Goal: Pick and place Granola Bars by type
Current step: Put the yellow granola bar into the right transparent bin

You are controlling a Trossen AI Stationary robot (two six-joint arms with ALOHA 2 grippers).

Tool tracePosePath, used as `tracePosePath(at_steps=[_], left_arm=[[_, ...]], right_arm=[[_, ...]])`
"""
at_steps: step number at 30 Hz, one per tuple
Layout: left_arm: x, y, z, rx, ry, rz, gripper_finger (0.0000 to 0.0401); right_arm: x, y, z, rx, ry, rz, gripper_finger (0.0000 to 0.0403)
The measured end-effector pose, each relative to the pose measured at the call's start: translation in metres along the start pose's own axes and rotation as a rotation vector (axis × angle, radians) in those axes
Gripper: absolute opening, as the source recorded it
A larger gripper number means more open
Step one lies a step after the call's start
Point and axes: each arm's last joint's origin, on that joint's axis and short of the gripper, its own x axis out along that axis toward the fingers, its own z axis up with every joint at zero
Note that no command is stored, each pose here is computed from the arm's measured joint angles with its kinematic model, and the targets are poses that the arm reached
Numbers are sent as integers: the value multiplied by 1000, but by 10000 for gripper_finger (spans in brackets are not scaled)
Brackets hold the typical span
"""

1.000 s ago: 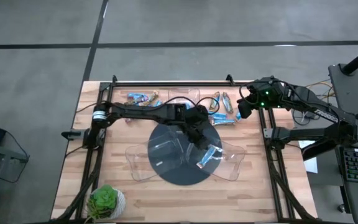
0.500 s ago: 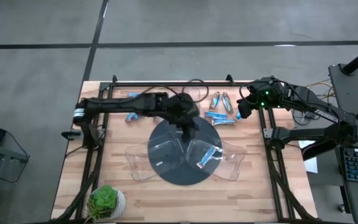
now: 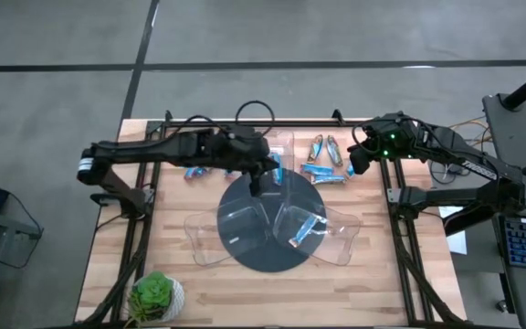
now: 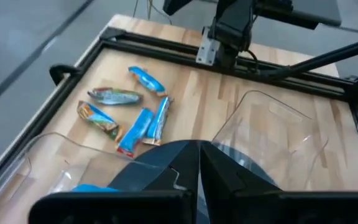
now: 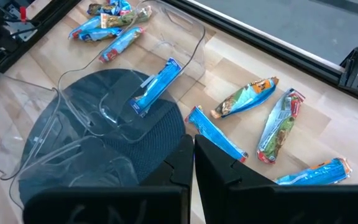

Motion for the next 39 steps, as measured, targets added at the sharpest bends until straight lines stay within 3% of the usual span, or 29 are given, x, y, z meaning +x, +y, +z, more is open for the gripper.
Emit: tracePosePath(at_steps=[7,19,26,39], left_arm=[[-17,17,-31,-5,-123,12,0],[-46,47,-88,-41,-195,48,0],[-62,59,-95,-39,-229,88,0],[-63,77,-96,-52,-220,98,0]], right_arm=[[0,1,1,-7,-12,14,8],[6,8,9,-69,-48,88,8],[24,16,15,-135,-13,124,8],[69,20,14,-354,160,62,8]])
